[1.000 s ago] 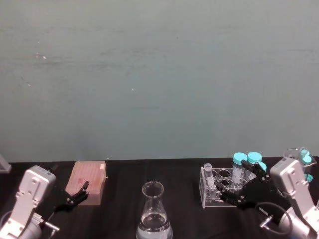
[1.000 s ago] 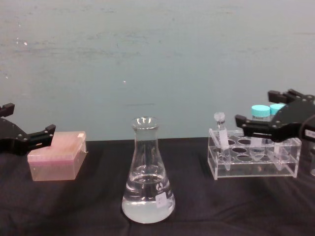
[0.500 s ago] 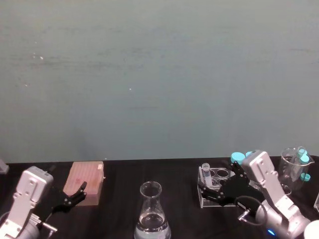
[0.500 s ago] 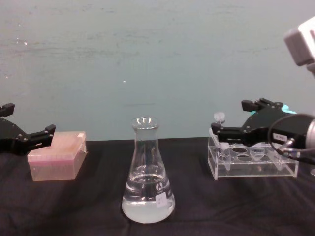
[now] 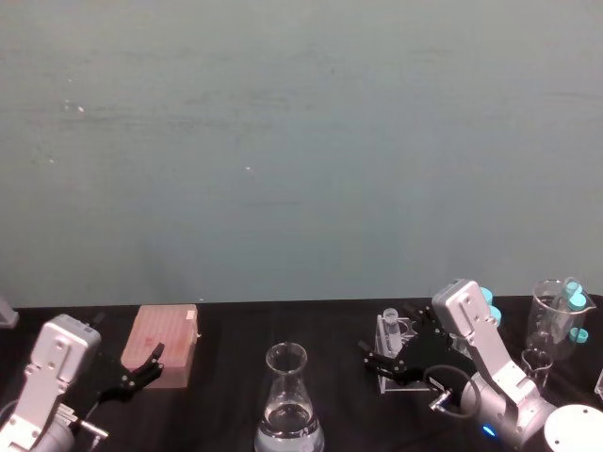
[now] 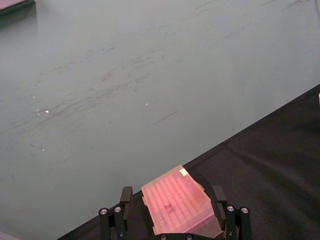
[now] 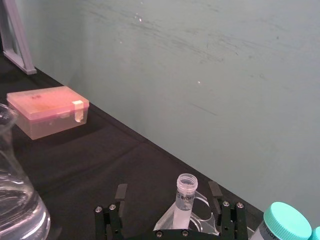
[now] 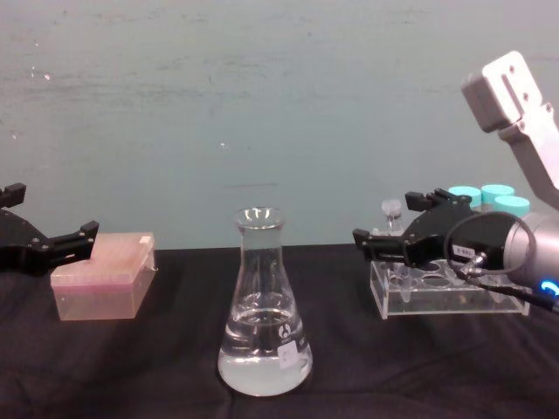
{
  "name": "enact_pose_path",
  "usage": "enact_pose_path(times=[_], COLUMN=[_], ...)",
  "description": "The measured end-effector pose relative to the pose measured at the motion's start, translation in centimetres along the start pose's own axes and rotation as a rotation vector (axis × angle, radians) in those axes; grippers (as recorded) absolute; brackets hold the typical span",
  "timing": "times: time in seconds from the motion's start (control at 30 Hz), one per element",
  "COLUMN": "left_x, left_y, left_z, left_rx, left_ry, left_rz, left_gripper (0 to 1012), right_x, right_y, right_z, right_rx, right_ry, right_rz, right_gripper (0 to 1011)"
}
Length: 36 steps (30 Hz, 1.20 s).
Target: Pour the liquid from the test tube into the beaker using one hand.
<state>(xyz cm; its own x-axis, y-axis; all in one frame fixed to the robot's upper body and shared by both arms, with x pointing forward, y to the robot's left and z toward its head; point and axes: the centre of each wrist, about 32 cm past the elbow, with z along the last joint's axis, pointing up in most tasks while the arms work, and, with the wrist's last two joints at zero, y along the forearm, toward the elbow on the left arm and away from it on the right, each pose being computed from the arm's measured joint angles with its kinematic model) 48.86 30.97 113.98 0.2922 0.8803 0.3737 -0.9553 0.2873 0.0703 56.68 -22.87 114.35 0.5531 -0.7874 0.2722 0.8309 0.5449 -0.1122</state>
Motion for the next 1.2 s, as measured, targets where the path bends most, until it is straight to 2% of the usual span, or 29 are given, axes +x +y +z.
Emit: enact_pose_path(times=[0.3,0.97,1.2], left_x=[0.0,0.0,0.0], left_y=[0.0,0.0,0.0], left_z=[0.0,0.0,0.0], left_rx=[0.0,0.0,0.0], left_ry=[0.0,0.0,0.0], left_rz=[0.0,0.0,0.0], left_gripper=[1000,1000,1000], right_x=[0.2,0.28,0.27], right_y=[0.69,0.9,0.88], right_z=[-0.61,-0.71,-0.72], right_rx=[-0.017,-0.028,-0.028], right_ry=[0.002,0.004,0.004], right_rz=[-0.016,-0.016,-0.016], right_gripper=[1002,1000,875])
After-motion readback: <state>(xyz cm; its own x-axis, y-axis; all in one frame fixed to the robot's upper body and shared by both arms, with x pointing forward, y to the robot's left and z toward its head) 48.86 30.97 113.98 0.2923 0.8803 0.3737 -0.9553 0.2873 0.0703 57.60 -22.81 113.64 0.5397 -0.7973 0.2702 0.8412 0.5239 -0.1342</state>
